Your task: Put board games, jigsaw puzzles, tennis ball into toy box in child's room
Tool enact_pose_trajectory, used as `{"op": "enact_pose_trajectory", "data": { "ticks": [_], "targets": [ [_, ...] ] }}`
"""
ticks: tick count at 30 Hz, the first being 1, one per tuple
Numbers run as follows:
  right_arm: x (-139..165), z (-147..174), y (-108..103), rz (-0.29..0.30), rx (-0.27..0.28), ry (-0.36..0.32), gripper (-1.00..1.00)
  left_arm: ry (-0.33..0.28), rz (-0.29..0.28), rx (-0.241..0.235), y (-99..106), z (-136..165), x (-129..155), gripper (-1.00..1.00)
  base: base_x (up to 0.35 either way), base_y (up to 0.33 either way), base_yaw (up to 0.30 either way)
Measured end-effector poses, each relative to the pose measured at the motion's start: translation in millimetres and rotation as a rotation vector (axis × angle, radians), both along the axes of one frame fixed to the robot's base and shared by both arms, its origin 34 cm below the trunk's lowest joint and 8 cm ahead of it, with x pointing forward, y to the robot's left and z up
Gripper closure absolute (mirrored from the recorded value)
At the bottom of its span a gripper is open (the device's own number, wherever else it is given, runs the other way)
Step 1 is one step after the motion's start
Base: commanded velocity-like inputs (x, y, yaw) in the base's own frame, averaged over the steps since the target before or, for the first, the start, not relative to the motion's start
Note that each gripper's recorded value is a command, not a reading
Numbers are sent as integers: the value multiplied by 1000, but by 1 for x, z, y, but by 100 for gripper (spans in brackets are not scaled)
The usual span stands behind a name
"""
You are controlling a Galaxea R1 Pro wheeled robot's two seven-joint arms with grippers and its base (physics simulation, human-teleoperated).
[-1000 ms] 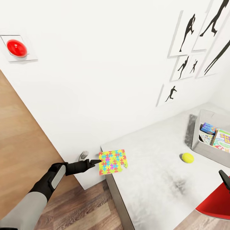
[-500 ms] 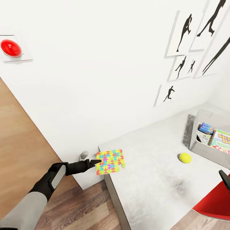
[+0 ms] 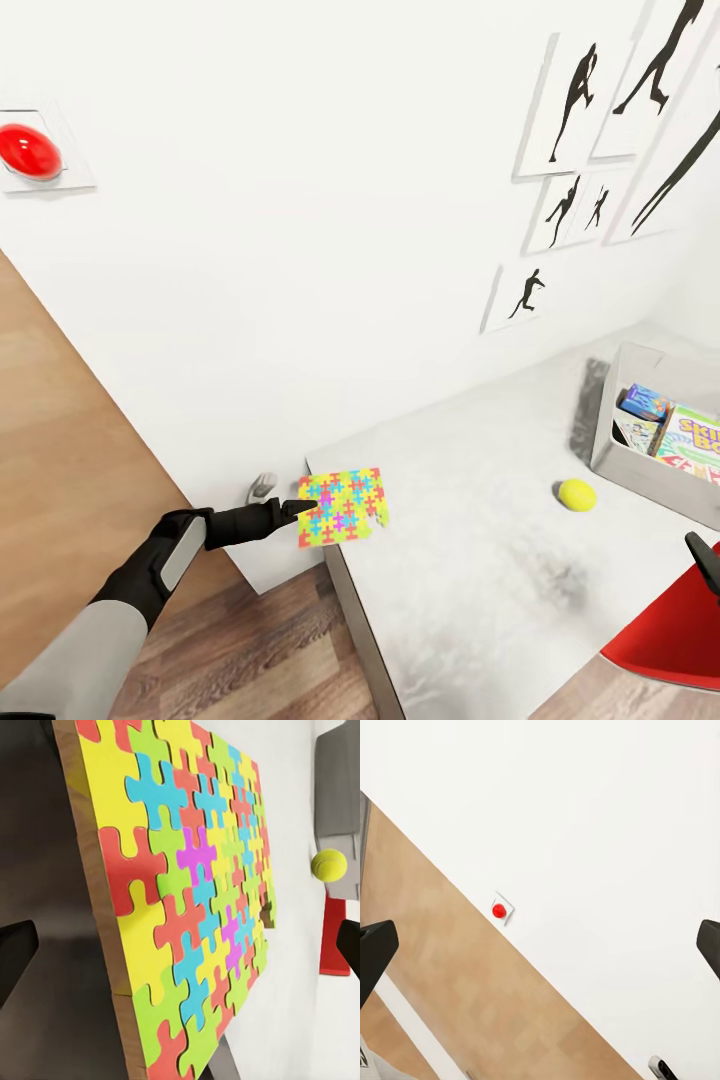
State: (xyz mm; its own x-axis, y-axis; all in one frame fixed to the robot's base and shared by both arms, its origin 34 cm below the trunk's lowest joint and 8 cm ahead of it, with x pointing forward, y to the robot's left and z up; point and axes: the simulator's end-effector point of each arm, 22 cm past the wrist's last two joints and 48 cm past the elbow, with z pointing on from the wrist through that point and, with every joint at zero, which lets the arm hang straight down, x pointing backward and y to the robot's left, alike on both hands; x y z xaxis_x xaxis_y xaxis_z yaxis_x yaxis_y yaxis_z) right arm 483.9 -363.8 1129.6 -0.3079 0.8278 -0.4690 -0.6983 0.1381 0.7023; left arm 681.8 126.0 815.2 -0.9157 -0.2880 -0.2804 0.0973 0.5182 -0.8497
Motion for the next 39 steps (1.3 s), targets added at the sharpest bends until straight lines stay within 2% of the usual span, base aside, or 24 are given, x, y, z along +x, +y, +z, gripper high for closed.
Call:
{"op": "enact_pose_trajectory", "data": {
  "ticks": [39],
  "targets": [
    [0,0,0,-1,0,0,-100,-2,0,0,0,0,0,-100,-3,-22,0]
  ]
}}
